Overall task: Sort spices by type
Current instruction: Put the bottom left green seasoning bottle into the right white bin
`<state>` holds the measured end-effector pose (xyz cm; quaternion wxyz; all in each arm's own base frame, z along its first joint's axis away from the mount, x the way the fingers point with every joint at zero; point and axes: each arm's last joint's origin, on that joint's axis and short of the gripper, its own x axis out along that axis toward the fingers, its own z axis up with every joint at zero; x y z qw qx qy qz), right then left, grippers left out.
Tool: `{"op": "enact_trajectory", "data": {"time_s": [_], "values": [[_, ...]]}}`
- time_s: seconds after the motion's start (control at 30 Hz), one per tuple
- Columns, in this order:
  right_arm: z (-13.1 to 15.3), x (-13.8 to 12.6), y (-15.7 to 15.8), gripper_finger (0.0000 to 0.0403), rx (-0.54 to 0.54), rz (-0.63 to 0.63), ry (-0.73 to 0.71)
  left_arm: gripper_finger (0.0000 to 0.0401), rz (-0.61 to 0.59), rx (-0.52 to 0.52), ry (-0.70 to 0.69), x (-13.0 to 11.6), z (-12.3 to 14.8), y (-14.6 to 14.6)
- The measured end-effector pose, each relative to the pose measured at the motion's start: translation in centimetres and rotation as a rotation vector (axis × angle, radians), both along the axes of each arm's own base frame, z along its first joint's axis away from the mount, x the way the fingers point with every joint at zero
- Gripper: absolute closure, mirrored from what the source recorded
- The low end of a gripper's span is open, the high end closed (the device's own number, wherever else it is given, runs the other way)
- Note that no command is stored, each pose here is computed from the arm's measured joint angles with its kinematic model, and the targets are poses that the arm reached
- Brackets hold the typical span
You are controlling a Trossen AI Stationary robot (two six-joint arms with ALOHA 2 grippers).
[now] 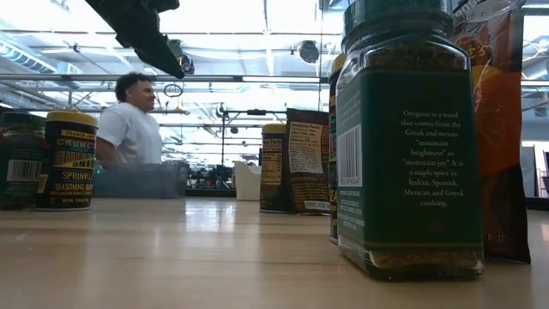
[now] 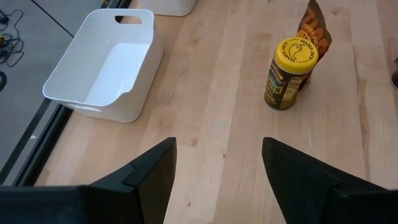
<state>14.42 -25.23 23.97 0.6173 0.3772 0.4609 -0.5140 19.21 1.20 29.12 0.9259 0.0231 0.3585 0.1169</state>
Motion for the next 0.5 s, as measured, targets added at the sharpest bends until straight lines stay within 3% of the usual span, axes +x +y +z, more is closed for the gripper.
{"op": "enact_trajectory", "data": {"time_s": [0.3,0.5], "values": [[3.8,1.2,-0.4,0.0117,-0.041,0.055,-0.089,0.0159,0.000,0.001,0.000,0.0,0.0,0.0],[7.8,4.1,0.5,0.0117,-0.105,0.195,-0.218,0.0159,0.000,0.001,0.001,0.0,0.0,0.0]]}}
